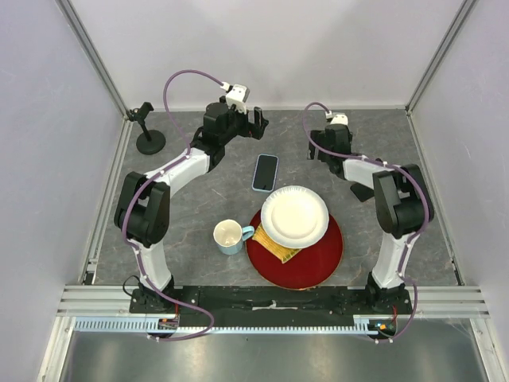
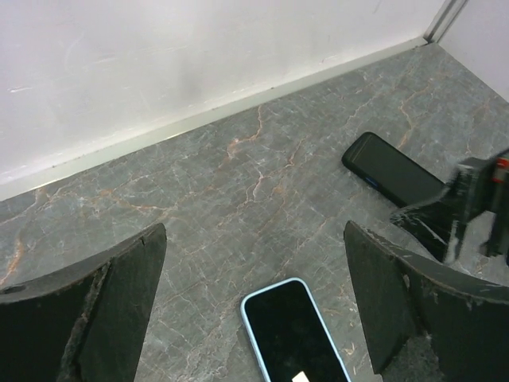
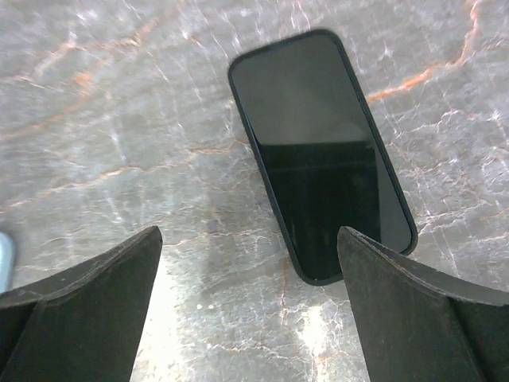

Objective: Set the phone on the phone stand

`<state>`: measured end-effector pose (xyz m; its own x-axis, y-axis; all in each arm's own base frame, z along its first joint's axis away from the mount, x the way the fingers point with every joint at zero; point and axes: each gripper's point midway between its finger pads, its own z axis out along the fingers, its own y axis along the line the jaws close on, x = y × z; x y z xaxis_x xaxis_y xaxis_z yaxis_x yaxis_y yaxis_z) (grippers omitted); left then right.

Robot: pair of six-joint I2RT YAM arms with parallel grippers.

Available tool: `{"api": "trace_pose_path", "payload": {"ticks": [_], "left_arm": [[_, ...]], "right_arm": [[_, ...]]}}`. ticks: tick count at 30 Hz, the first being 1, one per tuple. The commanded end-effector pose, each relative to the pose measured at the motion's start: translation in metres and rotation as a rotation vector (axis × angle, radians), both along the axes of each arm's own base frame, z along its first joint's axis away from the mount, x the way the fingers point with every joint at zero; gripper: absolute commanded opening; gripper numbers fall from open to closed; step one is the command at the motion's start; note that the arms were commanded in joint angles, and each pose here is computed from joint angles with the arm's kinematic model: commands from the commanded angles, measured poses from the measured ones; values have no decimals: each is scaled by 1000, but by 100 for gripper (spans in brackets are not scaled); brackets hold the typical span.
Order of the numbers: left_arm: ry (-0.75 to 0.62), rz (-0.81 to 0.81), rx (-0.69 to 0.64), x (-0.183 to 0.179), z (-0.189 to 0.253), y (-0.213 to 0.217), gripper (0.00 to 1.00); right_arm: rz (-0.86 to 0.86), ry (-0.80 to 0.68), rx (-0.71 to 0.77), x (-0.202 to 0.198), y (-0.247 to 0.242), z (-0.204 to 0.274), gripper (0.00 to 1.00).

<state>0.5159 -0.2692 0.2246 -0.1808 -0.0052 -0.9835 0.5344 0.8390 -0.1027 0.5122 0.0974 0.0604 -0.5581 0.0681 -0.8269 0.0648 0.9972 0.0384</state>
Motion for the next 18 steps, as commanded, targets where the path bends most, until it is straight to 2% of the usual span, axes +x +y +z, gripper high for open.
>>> {"api": "trace_pose_path", "payload": {"ticks": [1,2,3,5,9,13,18], "left_arm": [[-86,66,-76,9,29,8,100],[-88,108,-147,11,35,12,100],[-72,118,-167,7,26,17,100],[-123,95,-216,3,36,22,100],[-116,86,-174,2,29,25,98],[-90,71,-145,4,22,22,95],[-75,40,-139,5,19,16,93]], "right_arm": [[3,-318,87,22,8,87,98],[-2,-303,63,24,6,86,98],[-14,-199,12,19,0,59,98],[-51,-170,-39,32,-6,65,98],[-91,-47,-137,31,-22,39,98],[-113,-17,-125,28,-26,34,98],[-185,-131,-72,16,-34,72,98]]}}
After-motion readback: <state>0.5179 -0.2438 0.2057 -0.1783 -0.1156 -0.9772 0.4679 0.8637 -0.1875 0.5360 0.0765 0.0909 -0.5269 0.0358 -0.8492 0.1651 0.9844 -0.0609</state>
